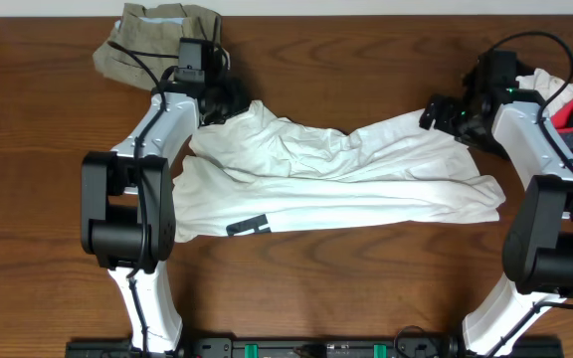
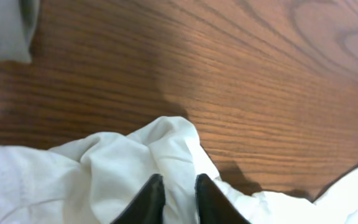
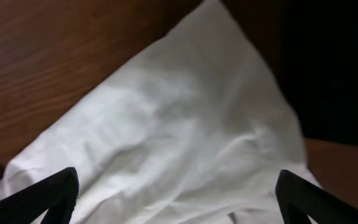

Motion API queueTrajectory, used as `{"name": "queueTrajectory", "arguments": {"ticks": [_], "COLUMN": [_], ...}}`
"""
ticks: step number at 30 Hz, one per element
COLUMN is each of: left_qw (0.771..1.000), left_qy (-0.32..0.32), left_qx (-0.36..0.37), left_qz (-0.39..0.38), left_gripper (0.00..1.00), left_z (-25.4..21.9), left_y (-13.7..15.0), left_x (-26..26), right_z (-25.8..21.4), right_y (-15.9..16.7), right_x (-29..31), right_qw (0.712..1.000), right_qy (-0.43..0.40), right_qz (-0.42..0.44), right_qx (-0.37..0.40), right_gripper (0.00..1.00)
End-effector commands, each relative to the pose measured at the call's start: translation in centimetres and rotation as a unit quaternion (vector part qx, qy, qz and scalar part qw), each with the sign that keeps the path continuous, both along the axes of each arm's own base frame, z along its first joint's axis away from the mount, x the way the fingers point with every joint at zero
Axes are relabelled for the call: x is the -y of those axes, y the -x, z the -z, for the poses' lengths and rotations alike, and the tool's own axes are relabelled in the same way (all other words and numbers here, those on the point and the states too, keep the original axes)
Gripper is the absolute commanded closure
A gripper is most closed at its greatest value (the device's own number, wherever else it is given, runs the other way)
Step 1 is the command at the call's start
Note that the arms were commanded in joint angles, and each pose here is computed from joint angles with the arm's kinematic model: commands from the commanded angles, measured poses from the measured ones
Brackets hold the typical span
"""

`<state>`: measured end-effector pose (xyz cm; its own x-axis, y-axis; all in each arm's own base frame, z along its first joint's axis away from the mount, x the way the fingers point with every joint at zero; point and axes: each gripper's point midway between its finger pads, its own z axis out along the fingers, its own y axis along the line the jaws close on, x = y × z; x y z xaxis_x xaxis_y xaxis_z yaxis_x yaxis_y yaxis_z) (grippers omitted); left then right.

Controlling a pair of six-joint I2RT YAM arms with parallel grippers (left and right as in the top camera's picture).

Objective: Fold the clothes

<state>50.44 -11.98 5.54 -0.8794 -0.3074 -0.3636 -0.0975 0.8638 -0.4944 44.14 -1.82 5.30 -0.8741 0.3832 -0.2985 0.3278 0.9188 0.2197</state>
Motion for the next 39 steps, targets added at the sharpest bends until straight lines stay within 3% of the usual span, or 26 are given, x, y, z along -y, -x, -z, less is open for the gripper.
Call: {"name": "queueTrajectory", "arguments": {"ticks": [1, 3, 12, 22, 32, 39], "left_qw": [1.0, 1.0, 1.0, 1.0, 1.0, 1.0], "left_qy": [-0.014, -0.017, -0.013, -0.014, -0.016, -0.016], "left_qx": [-0.001, 0.0, 0.01, 0.003, 0.003, 0.003], "left_qz": [-0.005, -0.006, -0.01, -0.011, -0.012, -0.012], "left_gripper": [0.9, 0.94, 0.95, 0.94, 0.94, 0.94], "left_z": [0.8, 0.8, 0.2, 0.4, 0.4, 0.4], "left_y": [-0.6, -0.6, -1.0, -0.8, -0.8, -0.8], "left_x": [-0.8, -0.9, -1.1, -1.3, -1.4, -1.4], "right_z": [-0.1, -0.1, -0.3, -1.1, 2.4, 2.7], "right_y": [-0.3, -0.2, -0.7, -4.4, -4.5, -3.8], "right_x": [1.7, 1.9, 3.9, 2.9, 2.2, 2.0], "right_qw": [0.999, 0.999, 0.998, 0.994, 0.993, 0.995], "right_qy": [0.019, 0.019, 0.035, 0.038, 0.027, 0.019], "right_qz": [0.028, 0.03, 0.054, -0.051, -0.091, -0.082], "right_qx": [-0.001, -0.002, 0.012, 0.094, 0.076, 0.058], "right_gripper": [0.01, 0.01, 0.01, 0.01, 0.1, 0.31]}}
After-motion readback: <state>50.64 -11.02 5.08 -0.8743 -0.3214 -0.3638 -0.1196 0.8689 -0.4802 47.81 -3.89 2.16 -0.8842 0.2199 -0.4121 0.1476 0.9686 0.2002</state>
